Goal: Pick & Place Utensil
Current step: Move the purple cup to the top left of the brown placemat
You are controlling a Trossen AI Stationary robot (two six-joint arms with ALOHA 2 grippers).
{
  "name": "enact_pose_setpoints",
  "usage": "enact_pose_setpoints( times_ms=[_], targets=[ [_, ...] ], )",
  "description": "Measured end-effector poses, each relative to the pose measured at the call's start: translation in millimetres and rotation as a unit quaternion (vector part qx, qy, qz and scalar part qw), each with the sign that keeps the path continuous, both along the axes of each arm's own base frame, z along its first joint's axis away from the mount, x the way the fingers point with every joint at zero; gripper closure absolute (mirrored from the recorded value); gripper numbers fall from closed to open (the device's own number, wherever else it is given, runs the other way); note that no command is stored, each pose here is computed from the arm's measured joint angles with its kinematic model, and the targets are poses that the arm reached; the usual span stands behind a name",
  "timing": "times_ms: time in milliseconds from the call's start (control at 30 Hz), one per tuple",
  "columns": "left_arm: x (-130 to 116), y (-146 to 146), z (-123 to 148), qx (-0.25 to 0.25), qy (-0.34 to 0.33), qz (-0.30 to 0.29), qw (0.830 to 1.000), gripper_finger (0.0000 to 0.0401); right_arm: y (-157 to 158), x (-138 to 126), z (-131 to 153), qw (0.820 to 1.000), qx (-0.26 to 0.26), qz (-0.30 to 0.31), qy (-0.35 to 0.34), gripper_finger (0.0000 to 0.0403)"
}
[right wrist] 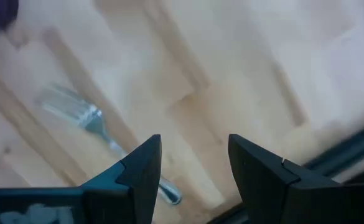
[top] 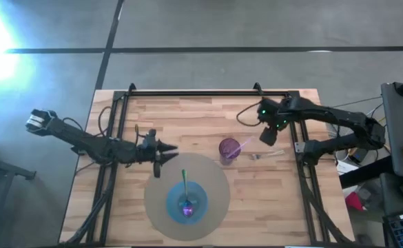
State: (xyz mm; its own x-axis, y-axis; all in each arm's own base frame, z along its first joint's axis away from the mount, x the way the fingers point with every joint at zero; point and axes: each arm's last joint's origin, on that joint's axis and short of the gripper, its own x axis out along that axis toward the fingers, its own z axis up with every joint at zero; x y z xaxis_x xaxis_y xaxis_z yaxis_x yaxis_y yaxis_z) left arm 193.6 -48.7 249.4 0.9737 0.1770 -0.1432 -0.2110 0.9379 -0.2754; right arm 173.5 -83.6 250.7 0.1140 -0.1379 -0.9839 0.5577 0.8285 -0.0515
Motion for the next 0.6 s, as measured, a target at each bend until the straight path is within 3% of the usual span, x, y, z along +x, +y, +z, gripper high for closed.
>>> enact_pose_setpoints(
  times_ms=[100,433,600],
  targets=[
    [4.8,13.2,8.4,0.020,-0.006,0.027,0.999,0.0281,-5.8,-5.3,13.1,0.999,-0.020,-0.027,-0.023,0.0220],
    [29.1,40.5,32.9,0.062,-0.010,0.021,0.998,0.0280,-17.0,-14.3,58.9,0.989,-0.100,-0.069,-0.084,0.0220],
    [47.1,47.3,37.7,0.071,0.006,0.034,0.997,0.0249,-18.7,-13.2,86.5,0.981,-0.133,-0.076,-0.120,0.0220]
  ],
)
